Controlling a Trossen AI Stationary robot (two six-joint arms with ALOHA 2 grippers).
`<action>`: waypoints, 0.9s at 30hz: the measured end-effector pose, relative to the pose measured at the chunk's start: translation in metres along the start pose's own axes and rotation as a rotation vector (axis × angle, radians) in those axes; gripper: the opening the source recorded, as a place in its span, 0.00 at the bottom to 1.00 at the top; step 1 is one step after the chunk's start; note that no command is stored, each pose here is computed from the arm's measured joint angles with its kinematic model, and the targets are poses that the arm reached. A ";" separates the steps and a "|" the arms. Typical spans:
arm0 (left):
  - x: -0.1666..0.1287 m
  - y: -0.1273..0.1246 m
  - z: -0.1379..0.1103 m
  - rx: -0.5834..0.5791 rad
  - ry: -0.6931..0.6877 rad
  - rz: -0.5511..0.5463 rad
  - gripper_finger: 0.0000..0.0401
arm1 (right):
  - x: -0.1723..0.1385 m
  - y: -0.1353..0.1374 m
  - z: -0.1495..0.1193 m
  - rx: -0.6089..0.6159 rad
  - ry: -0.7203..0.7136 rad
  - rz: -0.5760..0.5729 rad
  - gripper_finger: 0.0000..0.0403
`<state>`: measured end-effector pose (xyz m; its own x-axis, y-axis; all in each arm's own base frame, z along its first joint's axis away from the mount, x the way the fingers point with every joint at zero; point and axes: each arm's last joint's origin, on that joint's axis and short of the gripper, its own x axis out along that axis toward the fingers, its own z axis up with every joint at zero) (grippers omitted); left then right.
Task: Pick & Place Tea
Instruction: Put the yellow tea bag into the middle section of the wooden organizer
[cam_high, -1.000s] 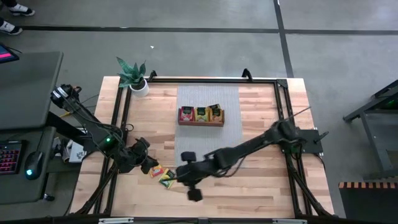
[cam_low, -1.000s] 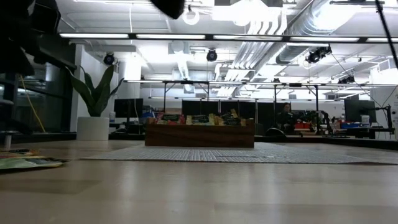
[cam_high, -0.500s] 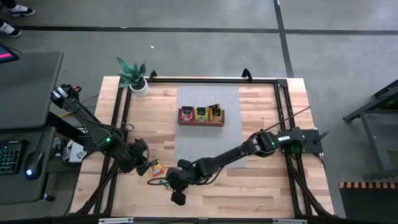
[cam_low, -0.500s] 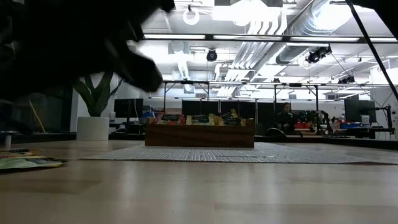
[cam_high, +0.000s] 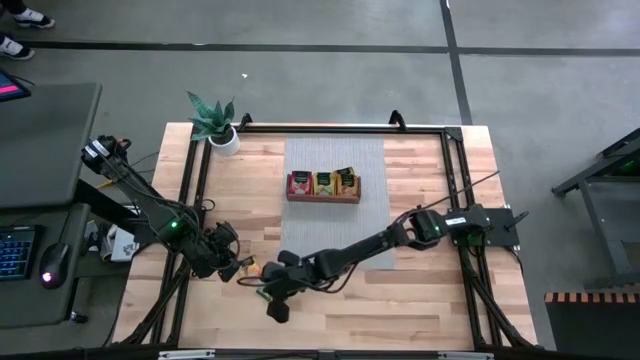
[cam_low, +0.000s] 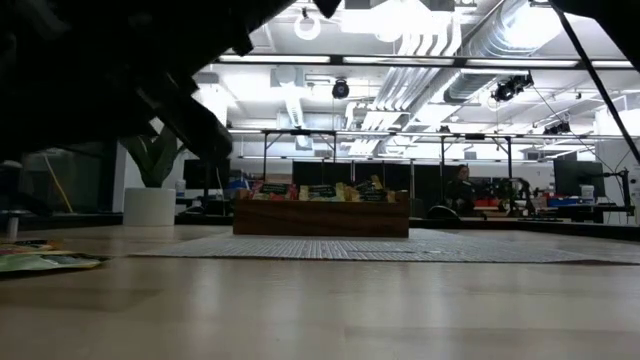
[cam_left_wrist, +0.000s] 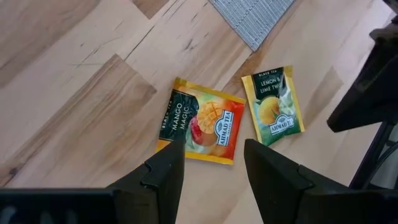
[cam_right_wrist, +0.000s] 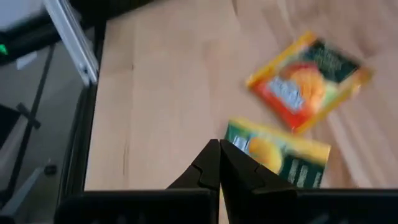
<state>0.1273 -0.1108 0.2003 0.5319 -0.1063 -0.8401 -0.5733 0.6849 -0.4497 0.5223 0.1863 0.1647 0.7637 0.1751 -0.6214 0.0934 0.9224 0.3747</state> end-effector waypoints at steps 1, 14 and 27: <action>0.000 0.000 0.000 0.000 0.000 0.000 0.41 | 0.002 -0.001 0.001 -0.004 -0.014 0.006 0.00; 0.000 0.001 -0.001 0.012 0.028 0.011 0.41 | 0.017 -0.006 -0.012 -0.025 -0.004 0.006 0.00; 0.000 0.001 -0.001 0.011 0.027 0.009 0.41 | 0.035 -0.012 -0.041 0.054 0.148 -0.003 0.00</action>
<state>0.1262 -0.1107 0.1996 0.5097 -0.1199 -0.8519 -0.5709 0.6936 -0.4392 0.5214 0.1951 0.1101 0.6612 0.2249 -0.7157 0.1327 0.9039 0.4066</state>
